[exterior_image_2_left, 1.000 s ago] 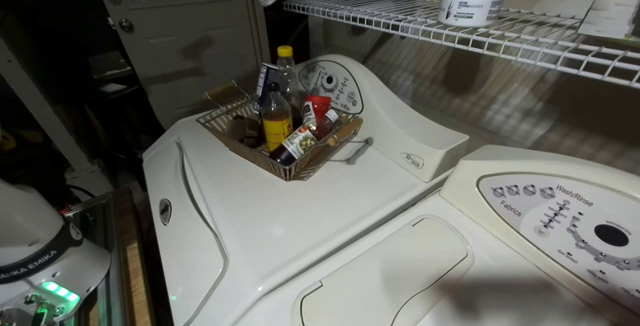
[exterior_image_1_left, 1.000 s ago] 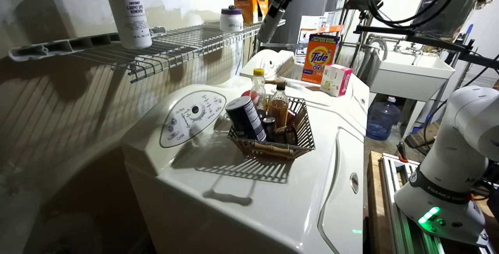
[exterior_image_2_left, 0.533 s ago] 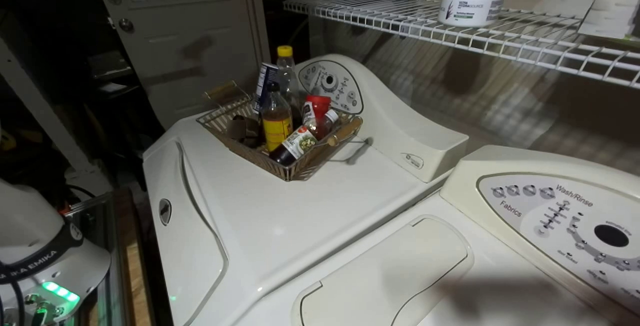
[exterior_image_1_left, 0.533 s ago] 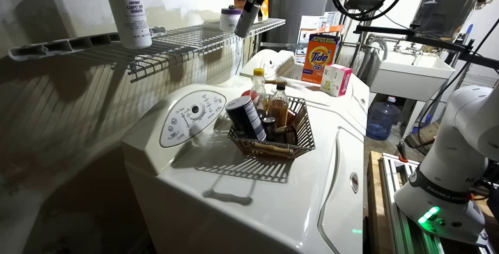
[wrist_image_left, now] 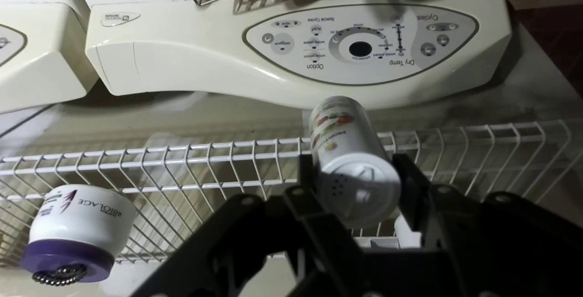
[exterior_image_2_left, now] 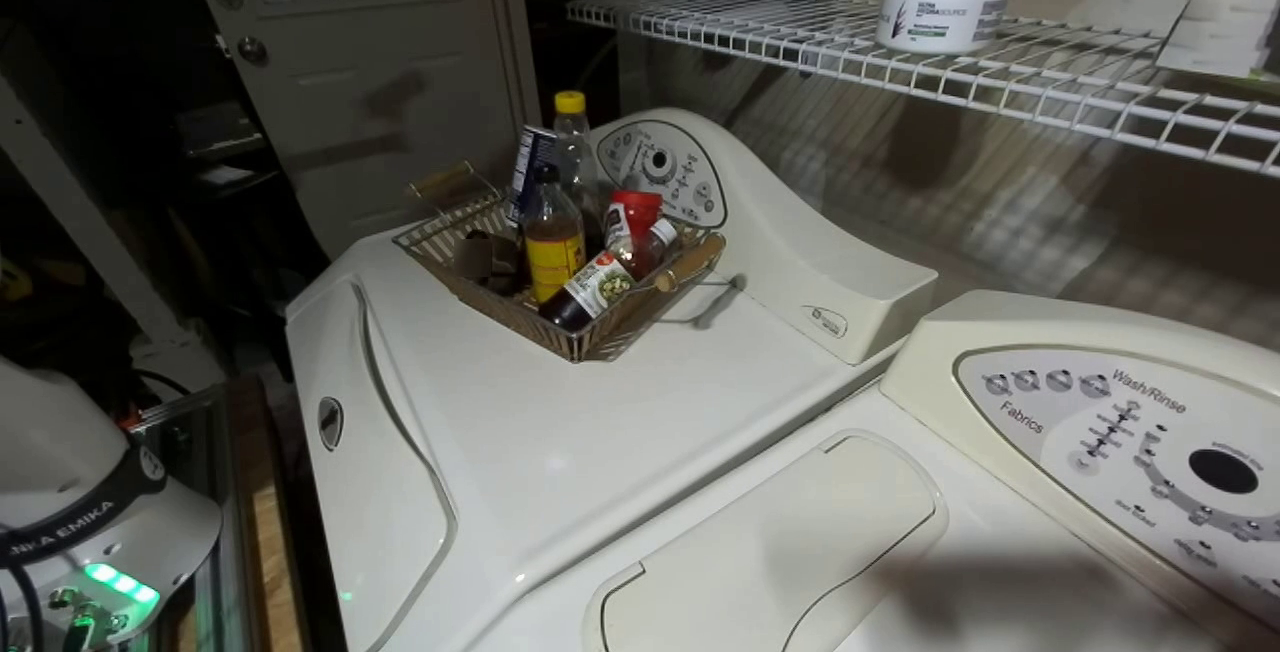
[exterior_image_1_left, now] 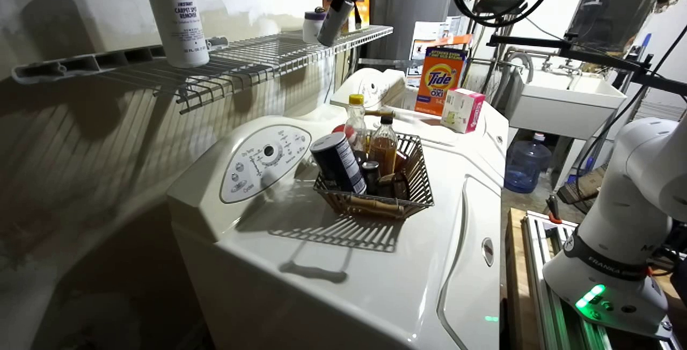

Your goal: Pick up the white bottle and put it on the shelf

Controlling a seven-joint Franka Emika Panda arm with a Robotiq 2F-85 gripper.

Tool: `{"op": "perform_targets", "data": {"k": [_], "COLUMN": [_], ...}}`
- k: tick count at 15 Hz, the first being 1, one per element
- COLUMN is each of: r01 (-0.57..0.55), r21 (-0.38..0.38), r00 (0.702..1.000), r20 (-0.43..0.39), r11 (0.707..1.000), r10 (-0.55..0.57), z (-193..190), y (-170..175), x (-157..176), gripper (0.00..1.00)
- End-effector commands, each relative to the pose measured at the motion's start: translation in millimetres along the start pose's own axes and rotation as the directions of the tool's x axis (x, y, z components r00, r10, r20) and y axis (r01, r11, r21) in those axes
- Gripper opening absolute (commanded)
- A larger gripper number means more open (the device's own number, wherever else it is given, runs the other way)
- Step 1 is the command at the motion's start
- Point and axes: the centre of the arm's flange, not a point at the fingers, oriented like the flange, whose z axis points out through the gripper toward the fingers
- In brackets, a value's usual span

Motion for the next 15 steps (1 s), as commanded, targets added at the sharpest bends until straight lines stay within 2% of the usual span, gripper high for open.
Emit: {"op": "perform_targets", "data": {"k": [1, 7, 15], "r01": [-0.046, -0.098, -0.061], "r21": [0.024, 0.000, -0.017], "r00": [0.998, 0.995, 0.997], "r20": [-0.037, -0.032, -0.048], "r11": [0.999, 0.995, 0.998], "r10": [0.047, 0.098, 0.060], "z": [5, 20, 43], "y": [1, 2, -2], "x": [14, 39, 80], "gripper": [0.20, 0.20, 0.20]}}
